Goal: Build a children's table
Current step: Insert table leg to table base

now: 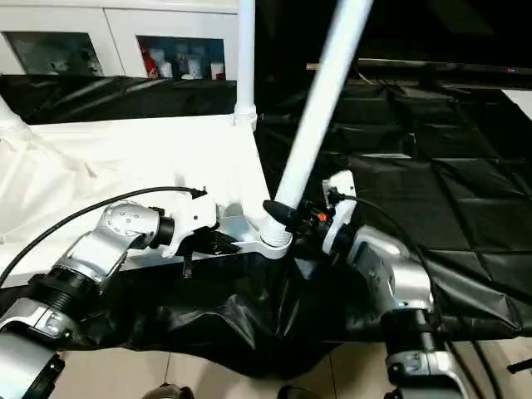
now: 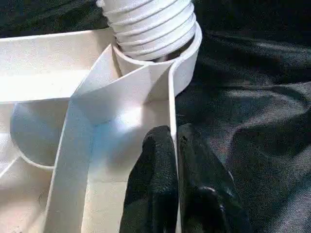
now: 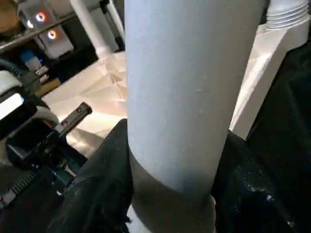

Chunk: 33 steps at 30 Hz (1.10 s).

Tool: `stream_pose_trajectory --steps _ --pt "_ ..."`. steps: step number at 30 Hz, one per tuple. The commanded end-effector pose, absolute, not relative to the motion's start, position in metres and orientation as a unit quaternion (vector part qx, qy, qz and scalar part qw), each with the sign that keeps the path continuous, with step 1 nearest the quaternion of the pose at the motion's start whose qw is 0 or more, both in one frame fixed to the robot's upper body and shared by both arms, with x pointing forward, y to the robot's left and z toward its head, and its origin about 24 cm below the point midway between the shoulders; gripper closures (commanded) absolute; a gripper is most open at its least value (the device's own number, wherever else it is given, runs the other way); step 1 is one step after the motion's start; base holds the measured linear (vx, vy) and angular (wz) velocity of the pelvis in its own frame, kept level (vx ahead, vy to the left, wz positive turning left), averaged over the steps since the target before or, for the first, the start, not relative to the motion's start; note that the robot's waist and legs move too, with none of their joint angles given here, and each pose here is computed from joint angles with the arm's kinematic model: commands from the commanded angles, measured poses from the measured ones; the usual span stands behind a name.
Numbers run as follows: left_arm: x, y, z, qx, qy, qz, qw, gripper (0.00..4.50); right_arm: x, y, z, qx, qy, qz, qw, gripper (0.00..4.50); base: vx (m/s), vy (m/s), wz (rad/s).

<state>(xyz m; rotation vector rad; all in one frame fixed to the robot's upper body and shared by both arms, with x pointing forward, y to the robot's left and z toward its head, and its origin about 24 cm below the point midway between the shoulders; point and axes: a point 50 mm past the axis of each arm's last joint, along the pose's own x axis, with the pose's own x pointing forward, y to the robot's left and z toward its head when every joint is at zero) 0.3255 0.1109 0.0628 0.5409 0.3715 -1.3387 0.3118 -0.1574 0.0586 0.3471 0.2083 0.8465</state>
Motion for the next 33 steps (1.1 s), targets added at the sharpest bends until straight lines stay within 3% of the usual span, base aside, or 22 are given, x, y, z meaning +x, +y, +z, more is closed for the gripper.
stream_pose_trajectory --steps 1,7,16,19,20,25,26,33 --pt "0.329 0.107 0.069 0.259 0.155 -0.607 0.735 4.50 0.300 -0.167 0.031 0.179 0.156 0.368 0.899 2.62 0.000 0.000 0.00" --pt "0.331 0.108 0.069 0.261 0.155 -0.602 0.738 4.50 0.291 -0.166 0.027 0.149 0.154 0.374 0.903 2.62 0.000 0.000 0.00" --pt "0.334 0.109 0.069 0.265 0.154 -0.598 0.741 4.50 0.284 -0.166 0.027 0.150 0.140 0.364 0.909 2.62 0.000 0.000 0.00" --pt "0.335 0.109 0.070 0.266 0.152 -0.597 0.742 4.50 0.283 -0.163 0.030 0.119 0.137 0.374 0.910 2.62 0.000 0.000 0.00" --pt "0.334 0.109 0.070 0.266 0.151 -0.598 0.741 4.50 0.281 -0.161 0.031 0.093 0.139 0.385 0.908 2.62 0.000 0.000 0.00" --pt "0.334 0.109 0.069 0.266 0.152 -0.600 0.739 4.50 0.280 -0.158 0.032 0.072 0.144 0.398 0.903 2.62 0.000 0.000 0.00" --pt "0.332 0.108 0.068 0.265 0.151 -0.603 0.737 4.50 0.276 -0.152 0.034 0.037 0.156 0.426 0.890 2.62 0.000 0.000 0.00" --pt "0.329 0.107 0.066 0.265 0.154 -0.610 0.731 4.50 0.277 -0.142 0.037 0.009 0.175 0.468 0.866 2.62 0.000 0.000 0.00"
